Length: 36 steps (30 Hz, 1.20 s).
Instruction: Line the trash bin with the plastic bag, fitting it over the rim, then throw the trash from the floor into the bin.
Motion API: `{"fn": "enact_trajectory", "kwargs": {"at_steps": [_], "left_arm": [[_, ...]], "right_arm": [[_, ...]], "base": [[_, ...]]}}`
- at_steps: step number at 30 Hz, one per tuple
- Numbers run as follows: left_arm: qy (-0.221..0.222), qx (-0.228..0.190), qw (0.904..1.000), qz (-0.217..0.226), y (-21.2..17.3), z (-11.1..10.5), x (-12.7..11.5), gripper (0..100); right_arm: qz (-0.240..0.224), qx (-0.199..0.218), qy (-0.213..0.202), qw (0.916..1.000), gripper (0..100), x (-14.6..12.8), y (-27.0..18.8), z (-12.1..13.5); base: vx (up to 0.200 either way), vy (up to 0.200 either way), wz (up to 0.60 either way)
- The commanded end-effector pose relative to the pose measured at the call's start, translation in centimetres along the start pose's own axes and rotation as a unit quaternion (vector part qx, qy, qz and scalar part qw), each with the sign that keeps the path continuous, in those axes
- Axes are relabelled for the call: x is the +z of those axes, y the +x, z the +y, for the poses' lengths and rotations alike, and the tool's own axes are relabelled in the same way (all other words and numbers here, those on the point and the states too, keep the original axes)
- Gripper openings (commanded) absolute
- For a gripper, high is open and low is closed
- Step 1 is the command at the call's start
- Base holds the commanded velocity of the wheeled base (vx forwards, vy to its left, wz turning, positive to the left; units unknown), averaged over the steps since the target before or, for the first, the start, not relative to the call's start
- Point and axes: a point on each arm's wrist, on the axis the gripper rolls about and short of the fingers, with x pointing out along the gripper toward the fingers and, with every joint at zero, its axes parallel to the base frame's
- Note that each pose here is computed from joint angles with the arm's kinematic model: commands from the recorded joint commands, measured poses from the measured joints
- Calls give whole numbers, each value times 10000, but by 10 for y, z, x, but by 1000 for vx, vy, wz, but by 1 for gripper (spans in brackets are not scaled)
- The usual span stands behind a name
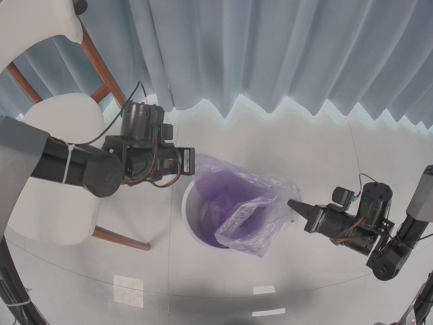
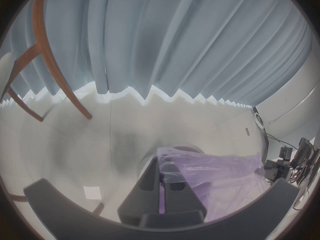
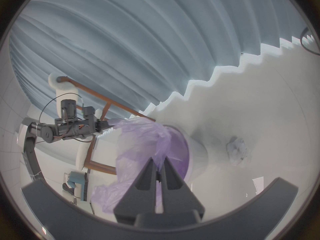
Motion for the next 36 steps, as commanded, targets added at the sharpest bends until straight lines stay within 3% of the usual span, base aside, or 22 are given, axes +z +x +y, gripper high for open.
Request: {"fn": "enact_trajectory", "kwargs": {"at_steps": [1,14,24,30,31,36], "left_arm": [[24,25,9997,-228,21,-3,17,0],[122,126,9994,-290,51,-4,29,0],[267,199,9987,-392,66,-2,31,0],[278,190,9986,-406,65,-3,31,0],[270,188,9986,-414,65,-3,32,0],[268,176,9980,-543,65,-3,39,0]], "right_arm": [[-298,-307,51,9991,0,28,8,-21],[-338,-740,179,9965,0,52,13,-50],[-98,-1193,-196,9926,0,40,17,-85],[-319,-1300,-492,9898,0,45,29,-106],[-386,-1297,-528,9894,100,47,29,-107],[-336,-1249,-179,9914,100,45,11,-97]], "base": [[0,0,0],[0,0,0],[0,0,0],[0,0,0],[0,0,0],[0,0,0]]}}
